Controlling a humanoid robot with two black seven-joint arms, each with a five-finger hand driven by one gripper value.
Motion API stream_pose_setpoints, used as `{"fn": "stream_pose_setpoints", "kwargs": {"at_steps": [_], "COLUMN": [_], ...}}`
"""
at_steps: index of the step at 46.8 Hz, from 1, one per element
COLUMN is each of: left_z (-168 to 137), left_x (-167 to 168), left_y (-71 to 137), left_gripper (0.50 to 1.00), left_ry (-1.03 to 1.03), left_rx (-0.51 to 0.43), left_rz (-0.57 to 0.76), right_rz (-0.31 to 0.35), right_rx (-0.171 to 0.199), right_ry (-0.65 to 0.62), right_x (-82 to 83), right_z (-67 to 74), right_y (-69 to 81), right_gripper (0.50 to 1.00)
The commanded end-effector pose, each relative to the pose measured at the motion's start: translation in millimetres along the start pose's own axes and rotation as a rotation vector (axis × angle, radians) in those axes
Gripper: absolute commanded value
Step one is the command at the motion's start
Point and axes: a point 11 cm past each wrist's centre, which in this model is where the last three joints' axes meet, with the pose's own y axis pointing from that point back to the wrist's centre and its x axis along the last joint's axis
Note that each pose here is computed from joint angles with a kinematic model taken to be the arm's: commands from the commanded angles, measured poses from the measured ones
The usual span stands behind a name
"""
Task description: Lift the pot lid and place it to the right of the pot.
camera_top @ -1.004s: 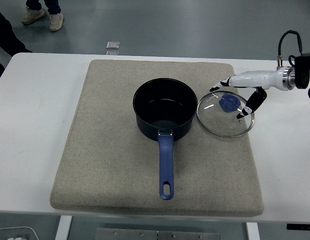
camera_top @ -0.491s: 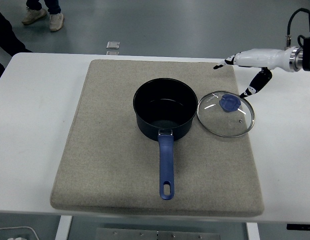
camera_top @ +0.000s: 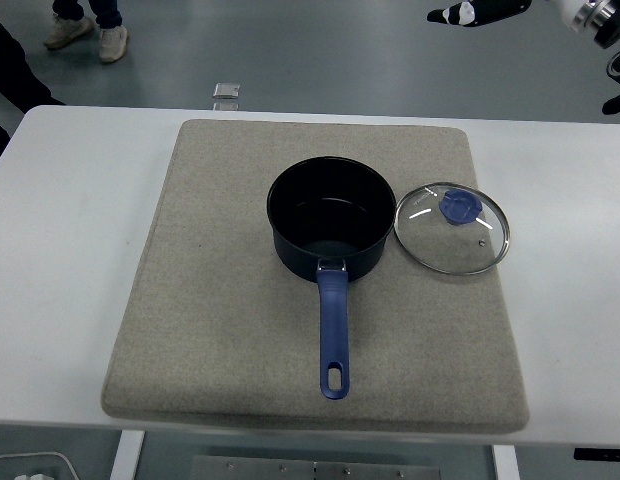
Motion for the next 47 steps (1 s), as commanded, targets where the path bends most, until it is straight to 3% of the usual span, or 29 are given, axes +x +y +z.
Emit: {"fn": "stream_pose_setpoints", "kwargs": {"at_steps": [1, 18, 26, 33, 36, 47], "left_z": [1, 0, 0, 1, 0, 0], "left_x": [0, 0, 0, 0, 0, 0], "left_y": [0, 0, 0, 0, 0, 0], "left_gripper": [1.0, 1.0, 1.0, 1.0, 1.0, 1.0], "left_ry": [0.0, 0.0, 0.0, 0.0, 0.0, 0.0], "left_rx": [-0.001, 0.0, 0.0, -0.001, 0.0, 0.0], "left_rz": [0.0, 0.0, 0.0, 0.0, 0.0, 0.0], "right_rz": [0.086, 0.231, 0.245, 0.228, 0.24, 0.281], "right_rx": [-0.028, -0.096, -0.128, -0.195, -0.217, -0.247], "right_ry": [-0.101, -0.351, -0.373, -0.436, -0.474, -0.535], "right_x": [11.0, -4.7, -14.8, -50.8, -59.0, -63.2], "right_z": [7.1, 30.1, 41.6, 64.8, 71.0, 79.4], "right_y": [0.4, 8.7, 16.0, 33.0, 37.8, 44.5], "right_gripper": [0.95, 0.95, 0.95, 0.95, 0.95, 0.95]}}
